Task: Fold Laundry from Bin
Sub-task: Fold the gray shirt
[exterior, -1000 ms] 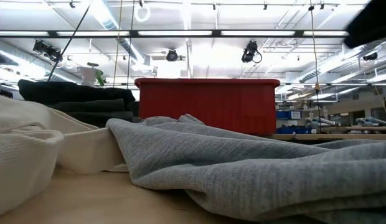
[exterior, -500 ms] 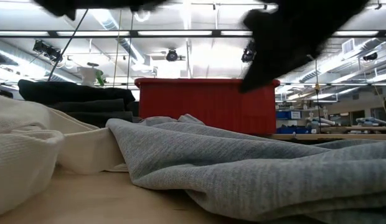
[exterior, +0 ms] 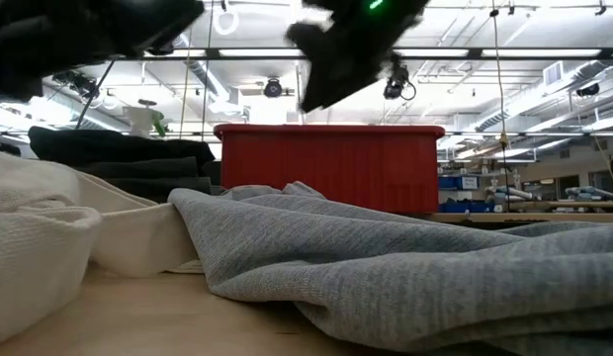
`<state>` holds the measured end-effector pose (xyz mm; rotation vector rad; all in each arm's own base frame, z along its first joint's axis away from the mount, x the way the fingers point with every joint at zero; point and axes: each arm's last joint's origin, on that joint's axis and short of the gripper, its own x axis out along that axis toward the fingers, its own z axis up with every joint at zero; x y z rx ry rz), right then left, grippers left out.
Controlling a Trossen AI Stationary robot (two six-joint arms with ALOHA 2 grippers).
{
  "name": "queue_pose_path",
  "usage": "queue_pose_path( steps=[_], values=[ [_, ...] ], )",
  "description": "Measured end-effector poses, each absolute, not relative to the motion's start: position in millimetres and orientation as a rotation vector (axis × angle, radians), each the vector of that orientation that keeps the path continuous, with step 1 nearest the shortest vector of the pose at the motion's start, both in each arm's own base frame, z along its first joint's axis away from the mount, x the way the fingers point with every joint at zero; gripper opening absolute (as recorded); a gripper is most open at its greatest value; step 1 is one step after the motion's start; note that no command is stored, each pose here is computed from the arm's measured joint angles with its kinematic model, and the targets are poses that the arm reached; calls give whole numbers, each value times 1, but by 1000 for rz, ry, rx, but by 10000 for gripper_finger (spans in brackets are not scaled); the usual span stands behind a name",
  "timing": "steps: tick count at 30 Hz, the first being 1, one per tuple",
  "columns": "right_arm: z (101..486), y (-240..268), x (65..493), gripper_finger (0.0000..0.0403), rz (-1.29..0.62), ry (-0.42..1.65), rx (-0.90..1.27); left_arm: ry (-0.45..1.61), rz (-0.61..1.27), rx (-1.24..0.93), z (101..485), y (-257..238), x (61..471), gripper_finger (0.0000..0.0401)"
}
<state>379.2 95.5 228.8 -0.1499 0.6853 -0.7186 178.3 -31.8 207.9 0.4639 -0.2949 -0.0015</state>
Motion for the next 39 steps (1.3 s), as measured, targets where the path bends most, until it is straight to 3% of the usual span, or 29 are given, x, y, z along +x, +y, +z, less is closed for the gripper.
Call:
queue_pose_path(
  steps=[5, 10, 20, 29, 39],
  values=[
    [230, 50, 401, 200, -594, 731, -111, -288, -20, 434, 197, -32, 168, 152],
    [227, 14, 403, 200, -626, 778, -105, -249, 0, 367, 194, -31, 168, 152],
    [182, -13, 393, 199, -460, 801, 70, -189, -13, 184, 188, -30, 169, 152],
    [152, 32, 393, 197, -544, 707, -65, -145, -25, 96, 184, -31, 170, 152],
    [121, 21, 401, 186, -773, 671, -157, -119, -36, 43, 182, -32, 170, 152]
  ],
)
